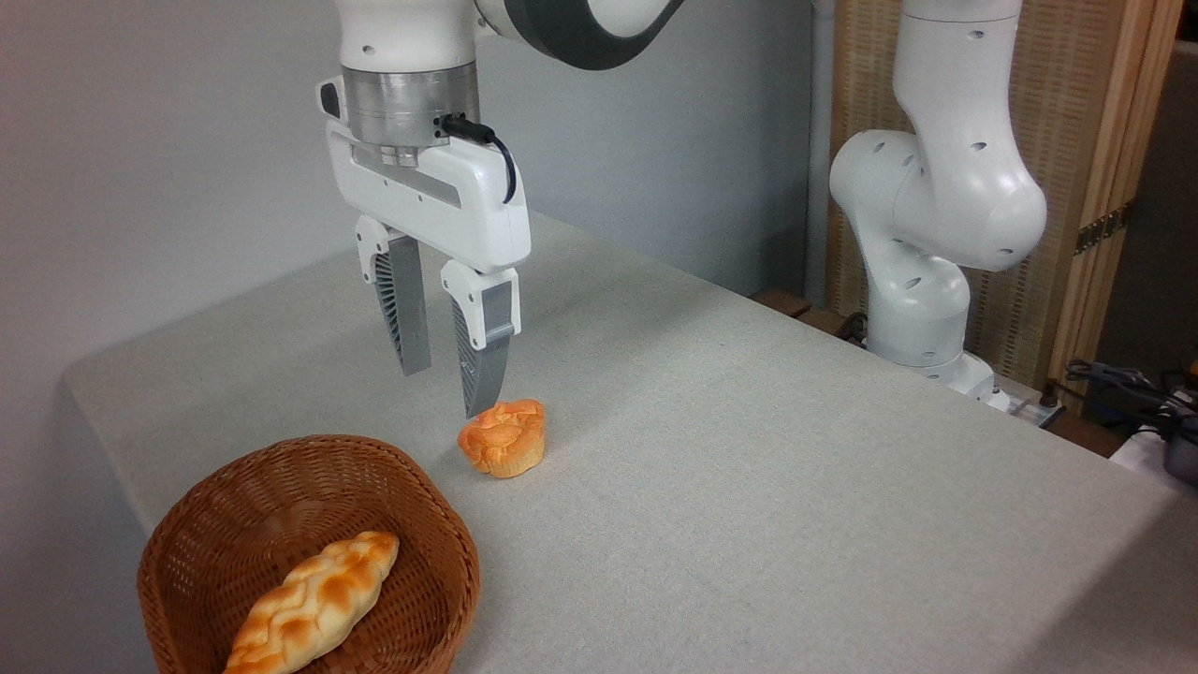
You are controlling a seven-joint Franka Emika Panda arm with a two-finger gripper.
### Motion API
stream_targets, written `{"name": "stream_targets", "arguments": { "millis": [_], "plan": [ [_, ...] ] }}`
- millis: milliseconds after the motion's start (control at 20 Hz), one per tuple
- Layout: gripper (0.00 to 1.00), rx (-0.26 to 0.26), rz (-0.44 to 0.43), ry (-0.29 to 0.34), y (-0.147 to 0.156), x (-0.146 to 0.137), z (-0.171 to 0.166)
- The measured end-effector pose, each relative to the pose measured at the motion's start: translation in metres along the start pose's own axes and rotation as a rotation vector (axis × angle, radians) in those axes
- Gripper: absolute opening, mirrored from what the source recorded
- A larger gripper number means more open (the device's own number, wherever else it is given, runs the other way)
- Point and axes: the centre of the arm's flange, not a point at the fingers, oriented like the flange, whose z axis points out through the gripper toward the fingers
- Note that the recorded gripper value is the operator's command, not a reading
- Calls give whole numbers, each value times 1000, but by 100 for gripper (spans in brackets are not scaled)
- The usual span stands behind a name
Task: Put bread into the basket
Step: 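Lower the open gripper toward the small round orange bread roll, then close the gripper fingers around the round bread roll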
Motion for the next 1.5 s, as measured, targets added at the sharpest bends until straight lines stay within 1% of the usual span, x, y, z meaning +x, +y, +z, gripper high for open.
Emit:
{"name": "stream_targets", "arguments": {
  "millis": [1150,1250,1500],
  "plan": [
    [100,-5,-1,3,1,0,0],
    [100,-10,-1,-5,1,0,1],
    [100,-41,9,-48,8,-2,6]
  ]
}}
